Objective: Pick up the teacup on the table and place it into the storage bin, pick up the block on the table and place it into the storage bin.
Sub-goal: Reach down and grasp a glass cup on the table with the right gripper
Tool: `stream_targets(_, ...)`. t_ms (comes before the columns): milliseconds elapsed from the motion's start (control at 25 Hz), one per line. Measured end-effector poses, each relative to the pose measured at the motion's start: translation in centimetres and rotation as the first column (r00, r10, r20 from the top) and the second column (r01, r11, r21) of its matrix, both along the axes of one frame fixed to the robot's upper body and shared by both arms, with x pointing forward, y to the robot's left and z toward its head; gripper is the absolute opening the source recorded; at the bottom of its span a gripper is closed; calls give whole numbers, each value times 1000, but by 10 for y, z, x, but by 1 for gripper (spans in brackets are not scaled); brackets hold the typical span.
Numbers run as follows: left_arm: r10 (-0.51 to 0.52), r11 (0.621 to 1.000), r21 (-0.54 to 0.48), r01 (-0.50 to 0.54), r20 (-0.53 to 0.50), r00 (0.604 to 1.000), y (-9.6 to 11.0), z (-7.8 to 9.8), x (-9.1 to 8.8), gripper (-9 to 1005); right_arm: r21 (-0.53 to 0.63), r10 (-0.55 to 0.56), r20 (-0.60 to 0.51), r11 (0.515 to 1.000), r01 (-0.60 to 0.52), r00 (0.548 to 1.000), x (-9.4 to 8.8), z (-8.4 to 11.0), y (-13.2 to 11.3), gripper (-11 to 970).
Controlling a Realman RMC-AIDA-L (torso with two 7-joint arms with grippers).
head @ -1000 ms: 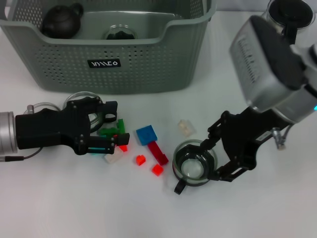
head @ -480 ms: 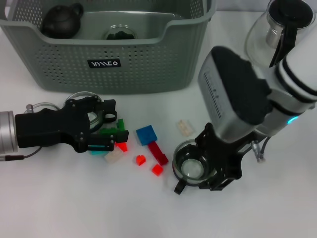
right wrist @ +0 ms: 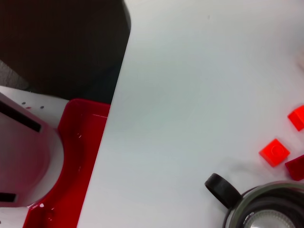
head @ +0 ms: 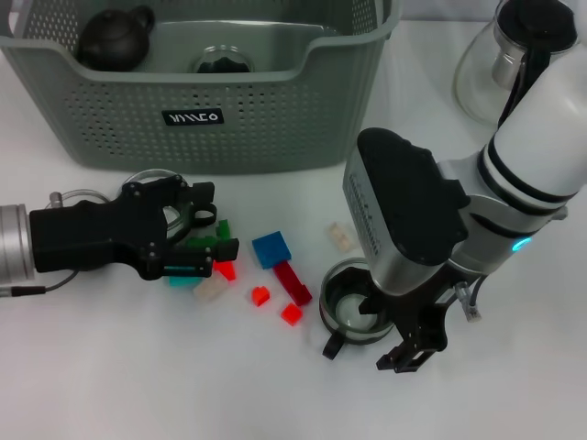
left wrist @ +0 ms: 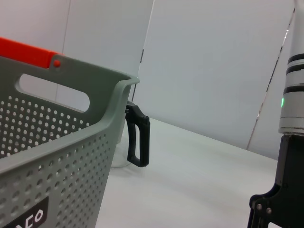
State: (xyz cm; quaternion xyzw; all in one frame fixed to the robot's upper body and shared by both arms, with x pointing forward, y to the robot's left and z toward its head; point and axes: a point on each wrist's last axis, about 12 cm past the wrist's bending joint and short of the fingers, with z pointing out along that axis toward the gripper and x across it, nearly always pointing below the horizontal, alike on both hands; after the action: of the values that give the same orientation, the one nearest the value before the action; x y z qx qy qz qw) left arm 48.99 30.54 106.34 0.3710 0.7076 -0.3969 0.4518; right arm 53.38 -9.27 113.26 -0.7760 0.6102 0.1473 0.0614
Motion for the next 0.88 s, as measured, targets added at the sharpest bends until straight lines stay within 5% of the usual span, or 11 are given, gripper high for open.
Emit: stream_targets(880,12,1000,6,-12,-2,1000,0,-2,1,919,-29,25,35,999,-24,999,-5,-17,9,689)
